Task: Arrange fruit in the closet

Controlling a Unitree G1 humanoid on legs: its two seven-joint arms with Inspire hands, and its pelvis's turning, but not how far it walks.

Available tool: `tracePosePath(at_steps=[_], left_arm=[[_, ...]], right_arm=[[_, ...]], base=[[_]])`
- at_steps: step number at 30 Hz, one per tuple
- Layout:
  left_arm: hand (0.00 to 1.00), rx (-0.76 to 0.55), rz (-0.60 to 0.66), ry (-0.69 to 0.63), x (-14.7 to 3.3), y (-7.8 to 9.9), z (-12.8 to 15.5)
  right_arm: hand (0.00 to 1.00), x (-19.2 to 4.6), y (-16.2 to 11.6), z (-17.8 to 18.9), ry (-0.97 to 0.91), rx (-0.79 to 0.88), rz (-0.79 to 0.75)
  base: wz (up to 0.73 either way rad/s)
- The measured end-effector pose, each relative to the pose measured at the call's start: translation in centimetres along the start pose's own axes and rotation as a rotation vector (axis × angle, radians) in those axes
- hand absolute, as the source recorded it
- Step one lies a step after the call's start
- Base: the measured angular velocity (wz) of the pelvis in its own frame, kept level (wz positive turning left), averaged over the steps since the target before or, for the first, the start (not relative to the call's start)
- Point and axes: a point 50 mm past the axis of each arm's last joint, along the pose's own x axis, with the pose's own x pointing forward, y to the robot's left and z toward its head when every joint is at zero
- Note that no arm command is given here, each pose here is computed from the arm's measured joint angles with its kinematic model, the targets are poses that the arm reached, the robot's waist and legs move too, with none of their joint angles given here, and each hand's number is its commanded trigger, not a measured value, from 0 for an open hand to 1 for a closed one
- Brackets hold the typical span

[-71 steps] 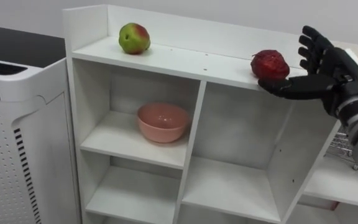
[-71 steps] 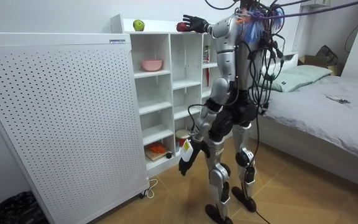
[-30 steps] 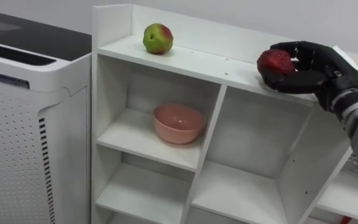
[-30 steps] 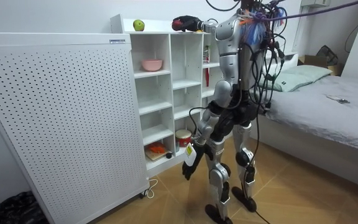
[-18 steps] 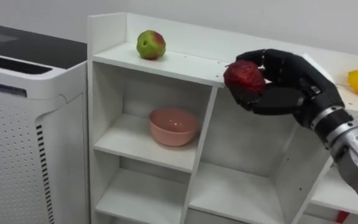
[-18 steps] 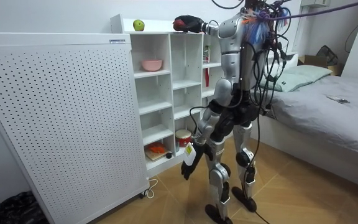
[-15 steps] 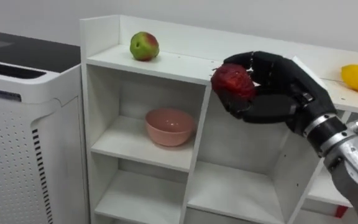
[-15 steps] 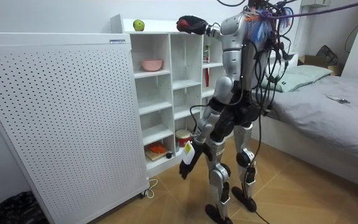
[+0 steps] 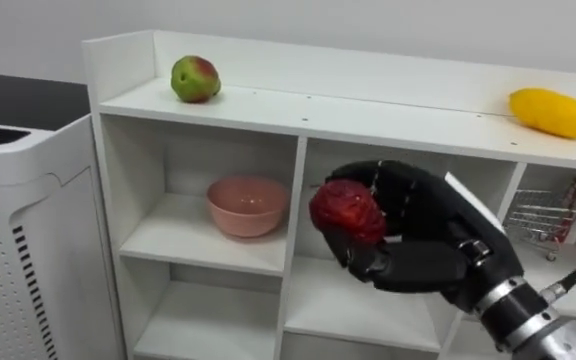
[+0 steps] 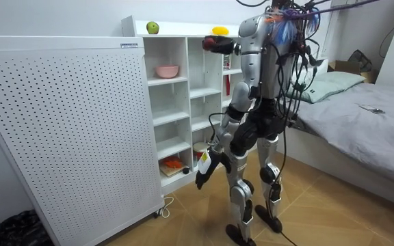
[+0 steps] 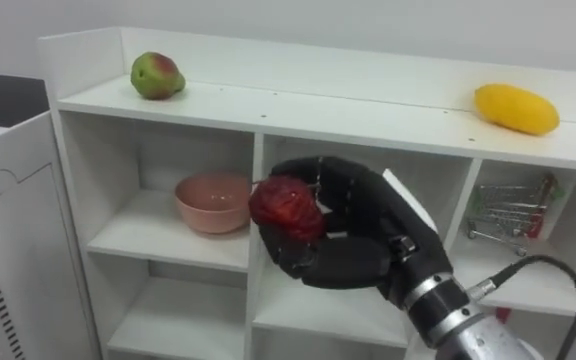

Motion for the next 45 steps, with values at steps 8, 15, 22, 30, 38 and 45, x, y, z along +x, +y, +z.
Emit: tracePosePath(at_steps=[8,15,22,30,38,45], left_arm=[[0.0,0.045,0.009,-0.071,0.3,-0.4,2.9],[0.0,-0.021,-0.003,-0.087,0.4,-0.4,3.9],[0.0,-0.061,-0.027,-0.058,0.3,-0.9,3.7],[0.0,-0.085,-0.052,-0.078,0.2,-1.3,4.6],[0.0,-0.11,-0.051,-0.142,0.0,-1.1,6.2],[0.0,-0.125,-0.053,-0.18,-0.2,-0.9,7.3]], right_arm=[[1.0,-1.7,-0.9,-9.9,0.313,0.286,-0.196],[1.0,-3.5,-2.1,-14.1,0.443,0.534,-0.413],[1.0,-2.0,-3.5,-14.1,0.356,0.837,-0.568],[1.0,-1.0,-4.8,-13.7,0.277,1.032,-0.657],[1.0,0.9,-7.5,-10.6,0.14,1.084,-0.694],[1.0,3.6,-8.6,-7.4,0.059,1.103,-0.677]], base=[[0.02],[0.05],[-0.02],[0.04],[0.02],[-0.02]])
